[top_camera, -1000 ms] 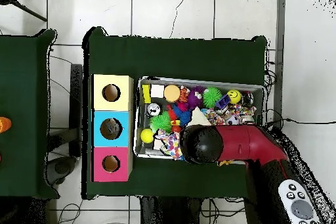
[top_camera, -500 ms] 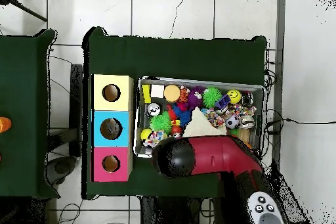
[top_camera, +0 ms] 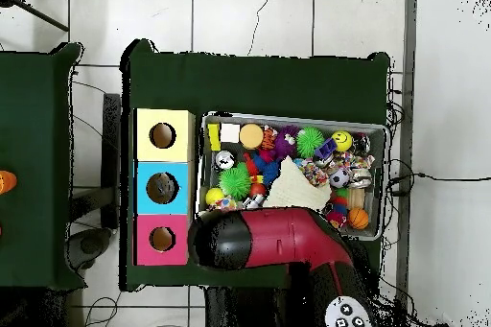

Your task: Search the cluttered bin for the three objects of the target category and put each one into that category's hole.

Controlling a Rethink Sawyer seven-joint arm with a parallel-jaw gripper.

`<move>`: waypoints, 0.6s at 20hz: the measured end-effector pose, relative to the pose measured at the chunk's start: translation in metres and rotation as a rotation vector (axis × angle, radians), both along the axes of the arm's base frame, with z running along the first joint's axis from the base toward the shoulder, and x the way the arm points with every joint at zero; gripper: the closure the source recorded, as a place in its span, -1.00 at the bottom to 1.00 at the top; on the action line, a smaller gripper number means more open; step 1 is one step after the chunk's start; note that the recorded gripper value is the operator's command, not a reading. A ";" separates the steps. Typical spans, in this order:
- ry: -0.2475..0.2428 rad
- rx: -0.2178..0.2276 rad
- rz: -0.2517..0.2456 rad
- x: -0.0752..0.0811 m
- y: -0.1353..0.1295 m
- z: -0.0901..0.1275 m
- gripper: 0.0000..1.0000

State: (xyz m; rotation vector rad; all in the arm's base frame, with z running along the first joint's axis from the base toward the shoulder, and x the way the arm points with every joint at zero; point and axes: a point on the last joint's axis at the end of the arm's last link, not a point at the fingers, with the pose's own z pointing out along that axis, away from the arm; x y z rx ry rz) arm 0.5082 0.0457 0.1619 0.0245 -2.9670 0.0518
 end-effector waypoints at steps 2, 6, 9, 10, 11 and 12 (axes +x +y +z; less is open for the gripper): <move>0.010 0.003 -0.009 -0.002 -0.002 -0.006 -1.00; 0.021 0.019 -0.023 -0.007 -0.006 -0.029 -1.00; 0.020 0.034 -0.034 -0.010 -0.007 -0.049 -1.00; 0.018 0.039 -0.037 -0.012 -0.007 -0.056 -1.00; 0.017 0.042 -0.038 -0.012 -0.007 -0.060 -1.00; 0.015 0.046 -0.042 -0.014 -0.007 -0.066 -1.00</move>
